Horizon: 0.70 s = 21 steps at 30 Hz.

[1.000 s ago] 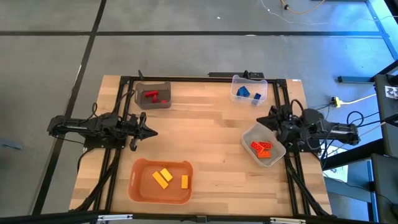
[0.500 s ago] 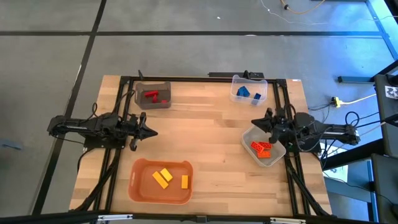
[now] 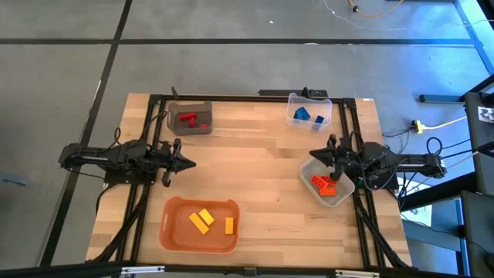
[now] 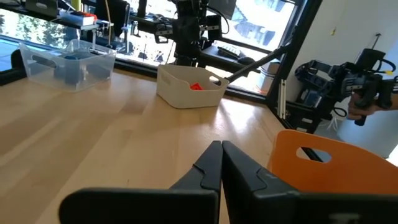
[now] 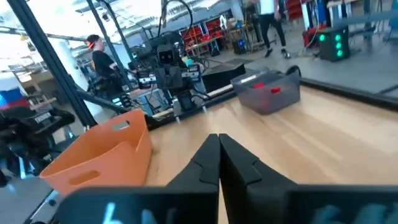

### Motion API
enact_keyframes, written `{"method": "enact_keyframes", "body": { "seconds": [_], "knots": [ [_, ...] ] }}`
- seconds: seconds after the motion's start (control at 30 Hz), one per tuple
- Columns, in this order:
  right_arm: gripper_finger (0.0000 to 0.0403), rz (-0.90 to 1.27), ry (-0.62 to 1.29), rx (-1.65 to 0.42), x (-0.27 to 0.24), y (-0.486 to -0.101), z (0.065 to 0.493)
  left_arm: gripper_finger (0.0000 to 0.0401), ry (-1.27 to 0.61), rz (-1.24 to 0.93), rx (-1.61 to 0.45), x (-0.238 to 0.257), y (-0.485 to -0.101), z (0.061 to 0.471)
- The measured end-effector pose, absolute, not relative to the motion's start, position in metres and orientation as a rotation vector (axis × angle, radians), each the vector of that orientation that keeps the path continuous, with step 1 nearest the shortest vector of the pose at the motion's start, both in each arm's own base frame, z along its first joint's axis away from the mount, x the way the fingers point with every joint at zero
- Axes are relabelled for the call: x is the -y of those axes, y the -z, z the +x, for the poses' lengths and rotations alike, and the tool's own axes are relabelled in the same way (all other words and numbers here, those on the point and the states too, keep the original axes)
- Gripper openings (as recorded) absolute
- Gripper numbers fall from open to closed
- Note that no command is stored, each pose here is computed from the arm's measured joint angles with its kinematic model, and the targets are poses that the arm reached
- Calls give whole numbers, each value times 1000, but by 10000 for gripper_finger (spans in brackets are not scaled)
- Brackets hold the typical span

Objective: Sort & place blocks by color
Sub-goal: Return to Home Position

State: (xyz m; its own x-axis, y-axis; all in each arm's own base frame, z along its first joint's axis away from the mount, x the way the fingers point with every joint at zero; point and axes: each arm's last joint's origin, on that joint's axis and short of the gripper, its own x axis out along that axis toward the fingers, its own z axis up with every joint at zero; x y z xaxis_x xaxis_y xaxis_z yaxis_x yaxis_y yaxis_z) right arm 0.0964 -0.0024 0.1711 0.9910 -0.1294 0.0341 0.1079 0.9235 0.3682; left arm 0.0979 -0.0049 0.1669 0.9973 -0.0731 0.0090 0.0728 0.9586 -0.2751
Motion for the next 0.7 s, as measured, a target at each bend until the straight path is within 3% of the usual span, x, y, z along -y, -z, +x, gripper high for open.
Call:
{"method": "enact_keyframes", "body": {
  "seconds": [0.4,0.7],
  "knots": [
    [0,74,63,28,0,-170,97,0,72,-279,-1,5,-167,98],
    [2,72,64,29,0,-171,97,0,71,-279,-1,5,-167,98]
  ]
}}
